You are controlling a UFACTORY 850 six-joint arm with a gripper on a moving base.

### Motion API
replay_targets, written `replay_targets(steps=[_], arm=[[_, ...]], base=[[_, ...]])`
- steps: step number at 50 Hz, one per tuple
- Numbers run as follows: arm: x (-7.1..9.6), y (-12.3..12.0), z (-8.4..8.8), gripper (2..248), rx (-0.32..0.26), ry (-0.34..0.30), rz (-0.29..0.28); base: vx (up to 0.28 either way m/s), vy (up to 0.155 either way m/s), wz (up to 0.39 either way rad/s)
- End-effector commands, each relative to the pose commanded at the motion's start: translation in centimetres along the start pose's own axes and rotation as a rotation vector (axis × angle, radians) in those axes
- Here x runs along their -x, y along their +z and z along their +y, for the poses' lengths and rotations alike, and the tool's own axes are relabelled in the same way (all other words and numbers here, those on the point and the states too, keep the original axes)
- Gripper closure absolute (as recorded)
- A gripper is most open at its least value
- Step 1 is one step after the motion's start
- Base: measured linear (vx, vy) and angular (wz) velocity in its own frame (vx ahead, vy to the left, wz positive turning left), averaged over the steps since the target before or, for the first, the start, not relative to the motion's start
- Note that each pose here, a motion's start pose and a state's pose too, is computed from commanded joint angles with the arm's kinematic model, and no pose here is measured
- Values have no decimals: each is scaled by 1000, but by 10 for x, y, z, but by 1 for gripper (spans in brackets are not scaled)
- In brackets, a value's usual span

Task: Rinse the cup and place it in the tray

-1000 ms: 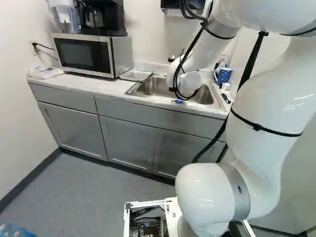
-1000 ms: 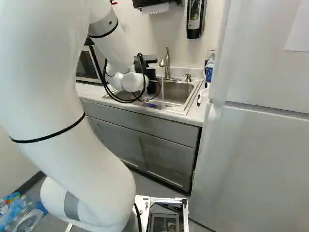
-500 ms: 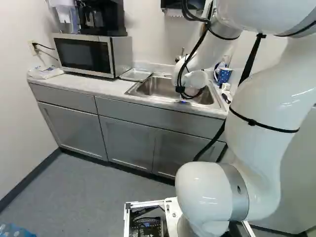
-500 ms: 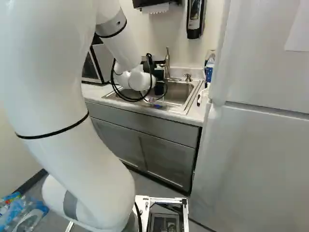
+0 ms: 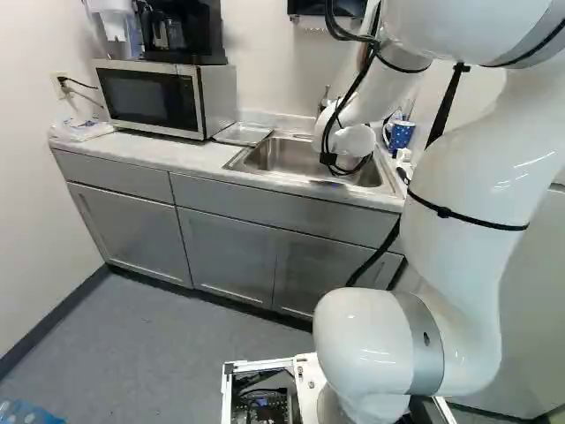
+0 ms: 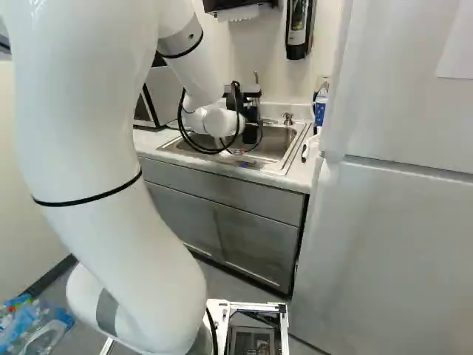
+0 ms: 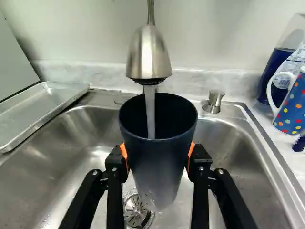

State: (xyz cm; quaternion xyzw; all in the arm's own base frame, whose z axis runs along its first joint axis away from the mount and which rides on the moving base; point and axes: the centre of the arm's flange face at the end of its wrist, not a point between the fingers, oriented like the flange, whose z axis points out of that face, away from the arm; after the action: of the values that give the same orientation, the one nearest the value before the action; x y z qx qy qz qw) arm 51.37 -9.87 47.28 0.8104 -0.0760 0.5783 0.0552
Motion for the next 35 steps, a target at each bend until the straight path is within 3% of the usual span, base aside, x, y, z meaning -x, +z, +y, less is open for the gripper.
replay_targets(steps=[35], arm=[[0, 0, 0, 124, 0, 0, 0]], base=[[0, 0, 0]])
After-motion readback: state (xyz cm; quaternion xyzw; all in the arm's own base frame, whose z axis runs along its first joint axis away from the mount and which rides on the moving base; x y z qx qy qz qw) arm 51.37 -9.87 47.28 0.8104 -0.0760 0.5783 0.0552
